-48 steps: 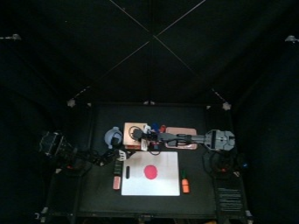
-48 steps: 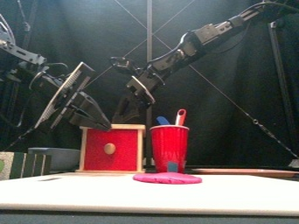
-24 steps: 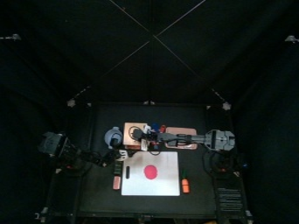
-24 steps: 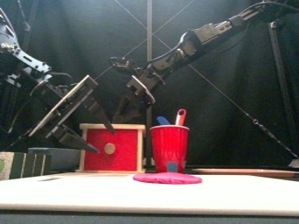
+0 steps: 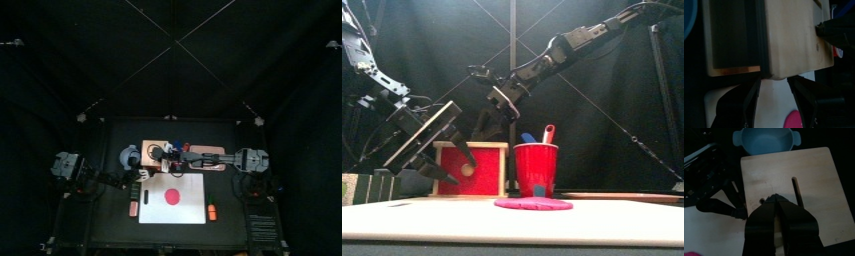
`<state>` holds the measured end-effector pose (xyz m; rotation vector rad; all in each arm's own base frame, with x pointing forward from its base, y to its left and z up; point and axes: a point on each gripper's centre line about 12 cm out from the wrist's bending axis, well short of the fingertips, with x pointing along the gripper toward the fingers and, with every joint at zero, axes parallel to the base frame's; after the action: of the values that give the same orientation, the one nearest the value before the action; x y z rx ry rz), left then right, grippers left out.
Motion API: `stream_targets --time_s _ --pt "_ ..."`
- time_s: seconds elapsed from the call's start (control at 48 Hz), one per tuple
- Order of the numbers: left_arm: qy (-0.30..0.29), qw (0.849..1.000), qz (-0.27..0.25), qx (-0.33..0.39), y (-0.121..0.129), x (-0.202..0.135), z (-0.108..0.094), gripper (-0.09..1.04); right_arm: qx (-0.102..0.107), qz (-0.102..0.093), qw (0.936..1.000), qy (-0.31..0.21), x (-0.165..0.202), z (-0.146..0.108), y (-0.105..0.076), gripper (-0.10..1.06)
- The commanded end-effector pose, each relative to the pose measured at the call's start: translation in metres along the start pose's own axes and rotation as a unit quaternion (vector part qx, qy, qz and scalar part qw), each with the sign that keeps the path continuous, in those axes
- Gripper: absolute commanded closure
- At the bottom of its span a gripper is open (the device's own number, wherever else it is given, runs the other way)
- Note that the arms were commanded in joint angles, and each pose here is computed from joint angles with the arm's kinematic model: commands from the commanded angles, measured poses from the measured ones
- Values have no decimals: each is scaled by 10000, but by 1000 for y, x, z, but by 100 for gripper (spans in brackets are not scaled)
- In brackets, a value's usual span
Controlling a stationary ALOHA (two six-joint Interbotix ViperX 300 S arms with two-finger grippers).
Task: Get the cutter from the drawer then cut the dough then place the extra dough in the bowl
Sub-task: Open the drawer
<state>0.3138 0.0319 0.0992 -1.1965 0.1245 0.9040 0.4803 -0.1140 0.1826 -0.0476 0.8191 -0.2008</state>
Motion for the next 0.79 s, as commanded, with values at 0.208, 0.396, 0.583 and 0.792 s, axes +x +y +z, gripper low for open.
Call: stream_targets --time_s 0.208,0.396,0.583,0.792 --pt "-65 10000 -63 -27 -7 7 -1 24 23 25 10000 81 -3 -2 3 93" --pt "-30 10000 -57 23 -6 5 -3 34 33 31 10000 88 -3 -2 4 93" --pt "48 9999 -90 86 -5 1 -8 39 33 31 9999 95 -3 -2 4 93" --pt "321 9990 -215 228 -8 -10 -26 39 40 33 9999 111 -3 -4 4 93"
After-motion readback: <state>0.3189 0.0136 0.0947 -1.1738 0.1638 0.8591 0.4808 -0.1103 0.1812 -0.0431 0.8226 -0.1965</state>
